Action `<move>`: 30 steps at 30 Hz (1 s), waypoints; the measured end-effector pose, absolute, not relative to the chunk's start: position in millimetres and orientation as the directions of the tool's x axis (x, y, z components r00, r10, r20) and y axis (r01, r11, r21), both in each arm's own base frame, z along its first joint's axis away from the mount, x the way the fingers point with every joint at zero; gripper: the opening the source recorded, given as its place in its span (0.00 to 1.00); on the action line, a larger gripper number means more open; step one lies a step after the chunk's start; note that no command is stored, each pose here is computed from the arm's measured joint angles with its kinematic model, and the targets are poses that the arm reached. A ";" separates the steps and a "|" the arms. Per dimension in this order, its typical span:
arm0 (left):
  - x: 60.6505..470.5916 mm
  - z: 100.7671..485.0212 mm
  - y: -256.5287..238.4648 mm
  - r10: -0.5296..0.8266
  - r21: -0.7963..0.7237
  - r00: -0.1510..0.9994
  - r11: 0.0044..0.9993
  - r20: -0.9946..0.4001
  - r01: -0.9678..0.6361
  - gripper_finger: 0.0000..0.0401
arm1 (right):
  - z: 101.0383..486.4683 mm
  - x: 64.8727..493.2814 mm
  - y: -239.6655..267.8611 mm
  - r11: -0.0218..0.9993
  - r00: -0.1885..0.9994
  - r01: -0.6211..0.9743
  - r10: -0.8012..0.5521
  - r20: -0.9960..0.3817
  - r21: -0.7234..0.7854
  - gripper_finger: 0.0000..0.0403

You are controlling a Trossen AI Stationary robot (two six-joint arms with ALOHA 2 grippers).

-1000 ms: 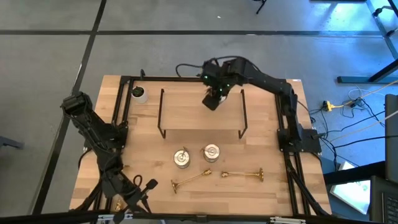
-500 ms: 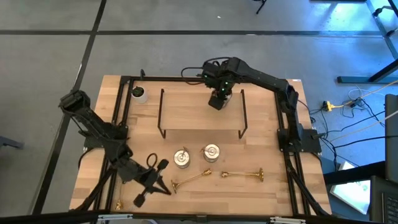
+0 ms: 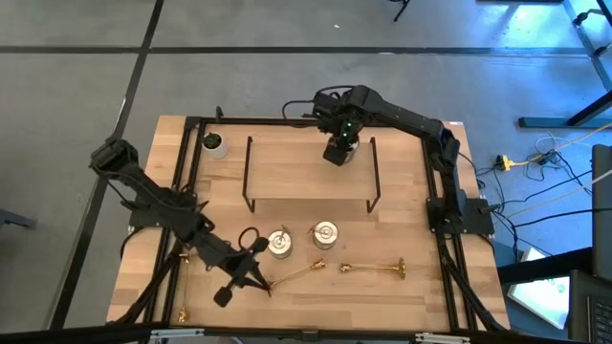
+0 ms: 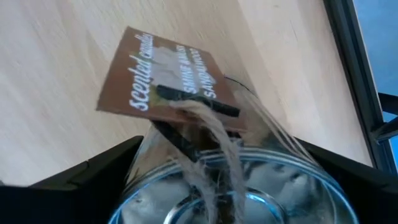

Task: Pick & Place candle stick holders
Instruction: Put the bottom right silver scented candle on the shelf, then put the right silver scented candle on the shelf

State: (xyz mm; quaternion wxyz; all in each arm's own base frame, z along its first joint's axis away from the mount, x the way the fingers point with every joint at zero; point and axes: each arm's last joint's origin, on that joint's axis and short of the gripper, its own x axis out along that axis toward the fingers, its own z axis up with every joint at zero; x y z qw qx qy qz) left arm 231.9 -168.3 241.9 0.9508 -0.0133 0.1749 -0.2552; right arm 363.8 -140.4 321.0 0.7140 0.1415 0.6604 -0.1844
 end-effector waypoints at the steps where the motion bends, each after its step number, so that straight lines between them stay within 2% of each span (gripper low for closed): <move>1: 233.6 240.9 -165.3 -0.487 -0.114 0.806 0.870 -0.337 0.479 0.01 | 321.0 364.1 -139.6 0.894 0.060 0.446 -0.076 -0.995 -0.041 0.97; 13: 244.1 239.4 -148.1 -0.509 -0.146 0.785 0.859 -0.355 0.491 0.01 | 327.5 362.3 -133.5 0.910 0.081 0.414 -0.072 -0.994 -0.032 0.98; 23: 242.1 239.4 -151.3 -0.519 -0.145 0.778 0.852 -0.355 0.503 0.01 | 367.0 336.7 -124.0 0.902 0.185 0.431 -0.110 -0.977 -0.020 0.99; 30: 242.0 239.4 -151.5 -0.519 -0.144 0.778 0.852 -0.355 0.503 0.01 | 394.9 321.3 -116.6 0.904 0.306 0.428 -0.153 -0.940 -0.008 0.99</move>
